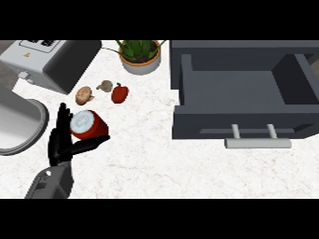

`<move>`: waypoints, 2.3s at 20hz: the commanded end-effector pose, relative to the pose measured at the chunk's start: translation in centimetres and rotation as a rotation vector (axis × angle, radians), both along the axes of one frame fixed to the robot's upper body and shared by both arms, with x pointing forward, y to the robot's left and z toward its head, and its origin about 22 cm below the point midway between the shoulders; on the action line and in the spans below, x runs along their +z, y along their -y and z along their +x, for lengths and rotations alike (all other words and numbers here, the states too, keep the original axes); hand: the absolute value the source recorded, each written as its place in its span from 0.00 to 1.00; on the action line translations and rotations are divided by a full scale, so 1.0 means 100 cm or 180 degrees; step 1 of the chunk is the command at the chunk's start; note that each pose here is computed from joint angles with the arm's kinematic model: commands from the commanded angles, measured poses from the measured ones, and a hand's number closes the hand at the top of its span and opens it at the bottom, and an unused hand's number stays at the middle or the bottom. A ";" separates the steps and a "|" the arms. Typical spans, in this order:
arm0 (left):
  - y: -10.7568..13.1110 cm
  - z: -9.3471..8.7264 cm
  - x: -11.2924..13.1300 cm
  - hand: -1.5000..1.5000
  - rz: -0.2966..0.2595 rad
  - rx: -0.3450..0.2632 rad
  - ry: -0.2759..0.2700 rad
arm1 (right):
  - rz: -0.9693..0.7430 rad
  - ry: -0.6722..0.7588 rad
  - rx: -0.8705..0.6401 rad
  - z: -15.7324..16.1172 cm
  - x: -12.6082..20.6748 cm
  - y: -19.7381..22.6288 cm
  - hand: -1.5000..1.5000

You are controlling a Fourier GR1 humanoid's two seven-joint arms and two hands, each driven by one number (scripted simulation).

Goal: Pick up the can, place it into the drawer and close the drawer

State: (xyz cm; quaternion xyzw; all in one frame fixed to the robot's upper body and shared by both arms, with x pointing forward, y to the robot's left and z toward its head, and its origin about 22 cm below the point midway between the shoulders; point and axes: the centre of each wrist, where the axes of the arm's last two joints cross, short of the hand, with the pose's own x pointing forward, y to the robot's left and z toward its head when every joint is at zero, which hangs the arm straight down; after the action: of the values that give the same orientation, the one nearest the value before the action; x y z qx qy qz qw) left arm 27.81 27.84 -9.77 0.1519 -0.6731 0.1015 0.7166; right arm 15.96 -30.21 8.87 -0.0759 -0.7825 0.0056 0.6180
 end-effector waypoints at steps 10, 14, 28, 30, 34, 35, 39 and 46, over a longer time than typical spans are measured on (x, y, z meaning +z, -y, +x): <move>0.002 0.016 -0.011 0.00 0.0016 -0.0173 0.0021 | 0.0103 -0.0025 0.0036 -0.005 0.010 -0.008 0.00; 0.020 0.039 -0.006 0.00 -0.0112 -0.0229 0.0083 | 0.0039 0.0016 0.0080 -0.020 0.005 -0.002 0.00; 0.034 0.057 0.032 1.00 -0.0303 -0.0585 0.0450 | 0.0098 0.0101 -0.0017 -0.006 -0.006 -0.014 0.00; 0.020 0.027 0.017 1.00 -0.0321 -0.0630 0.0401 | 0.0061 0.0090 -0.0039 -0.010 0.004 0.009 0.00; 0.003 0.009 0.026 1.00 -0.0324 -0.0615 0.0458 | 0.0079 0.0063 -0.0047 -0.016 -0.002 -0.003 0.00; 0.000 0.018 0.032 1.00 -0.0375 -0.0691 0.0512 | 0.0110 0.0074 -0.0065 -0.025 0.001 0.003 0.00; 0.023 0.014 0.052 1.00 -0.0343 -0.0866 0.0605 | 0.0167 0.0061 -0.0097 -0.020 0.000 -0.009 0.00; 0.058 0.028 0.120 1.00 -0.0151 -0.1146 0.0745 | 0.0092 0.0075 -0.0129 -0.025 0.005 -0.004 0.00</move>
State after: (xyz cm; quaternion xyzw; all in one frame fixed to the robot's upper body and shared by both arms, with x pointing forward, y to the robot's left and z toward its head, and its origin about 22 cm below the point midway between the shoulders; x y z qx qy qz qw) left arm 30.96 24.14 -0.59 0.0043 -0.7504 0.0250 0.6605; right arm 13.58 -30.09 9.32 -0.0774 -0.7881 -0.0119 0.6106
